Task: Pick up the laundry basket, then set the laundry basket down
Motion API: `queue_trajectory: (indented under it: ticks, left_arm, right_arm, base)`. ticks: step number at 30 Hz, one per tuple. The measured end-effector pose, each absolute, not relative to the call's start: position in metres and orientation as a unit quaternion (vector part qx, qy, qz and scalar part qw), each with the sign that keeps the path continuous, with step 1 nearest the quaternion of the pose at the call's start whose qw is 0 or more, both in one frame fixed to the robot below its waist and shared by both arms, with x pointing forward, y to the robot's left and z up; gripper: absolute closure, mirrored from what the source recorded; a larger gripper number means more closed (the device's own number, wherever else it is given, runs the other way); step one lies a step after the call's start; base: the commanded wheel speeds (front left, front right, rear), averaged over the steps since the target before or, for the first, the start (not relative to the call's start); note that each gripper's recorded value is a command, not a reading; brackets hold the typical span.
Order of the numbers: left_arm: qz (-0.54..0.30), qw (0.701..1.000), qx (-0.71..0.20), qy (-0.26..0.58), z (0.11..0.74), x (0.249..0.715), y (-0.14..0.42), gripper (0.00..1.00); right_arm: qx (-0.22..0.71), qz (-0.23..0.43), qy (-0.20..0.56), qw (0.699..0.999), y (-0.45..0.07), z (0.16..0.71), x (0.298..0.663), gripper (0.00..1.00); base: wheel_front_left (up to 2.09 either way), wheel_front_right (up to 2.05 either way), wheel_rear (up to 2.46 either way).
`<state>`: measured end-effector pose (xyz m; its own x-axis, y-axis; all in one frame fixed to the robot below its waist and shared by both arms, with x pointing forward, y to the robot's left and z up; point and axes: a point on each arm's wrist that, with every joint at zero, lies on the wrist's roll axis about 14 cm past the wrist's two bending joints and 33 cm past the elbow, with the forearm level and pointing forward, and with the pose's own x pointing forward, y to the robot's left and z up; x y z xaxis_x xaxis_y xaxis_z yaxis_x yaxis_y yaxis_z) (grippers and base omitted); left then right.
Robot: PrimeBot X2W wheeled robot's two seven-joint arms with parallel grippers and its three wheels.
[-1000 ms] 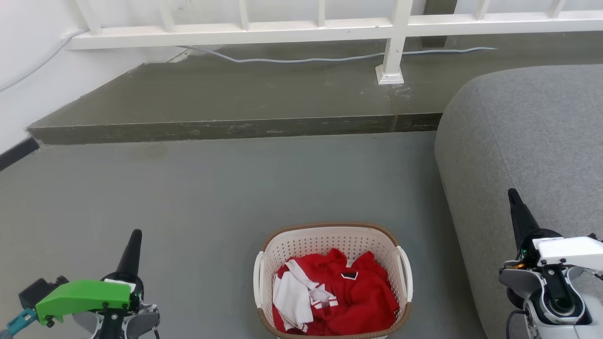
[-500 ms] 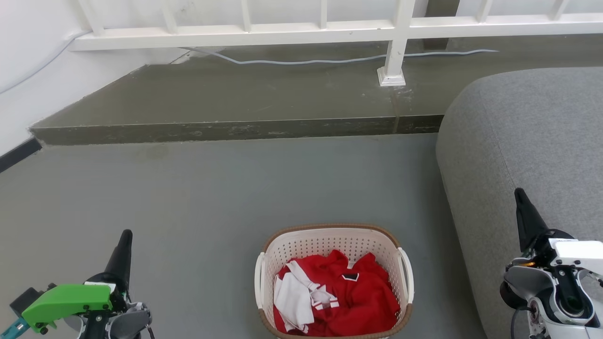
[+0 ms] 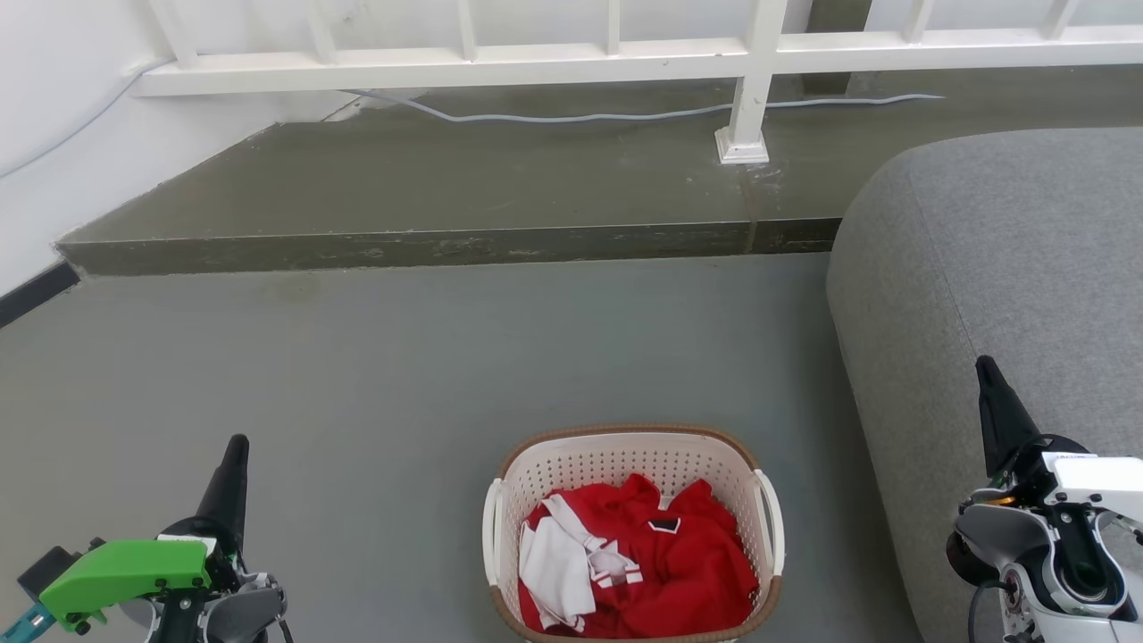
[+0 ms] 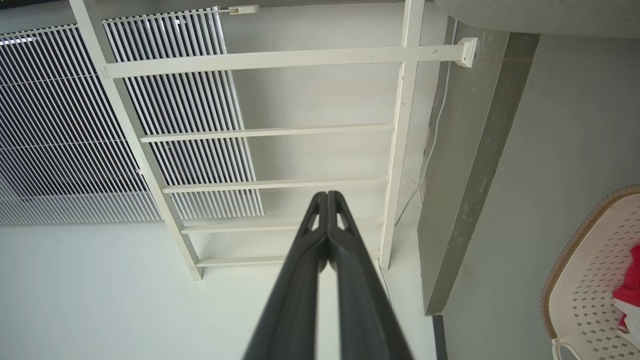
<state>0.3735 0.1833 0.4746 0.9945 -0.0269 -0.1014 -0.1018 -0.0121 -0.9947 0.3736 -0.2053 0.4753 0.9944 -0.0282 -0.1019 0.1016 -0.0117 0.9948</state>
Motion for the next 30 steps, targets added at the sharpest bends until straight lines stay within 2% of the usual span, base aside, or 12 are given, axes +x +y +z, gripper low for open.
queue_trajectory:
  ticks: [30]
  left_arm:
    - [0.027, 0.701, -0.711, 0.044, 0.475, 0.3742, 0.1838, 1.0]
  right_arm:
    - [0.71, -0.046, 0.025, 0.702, -0.2055, 0.4757, 0.3737, 1.0]
  base:
    - [0.0, 0.0, 0.0]
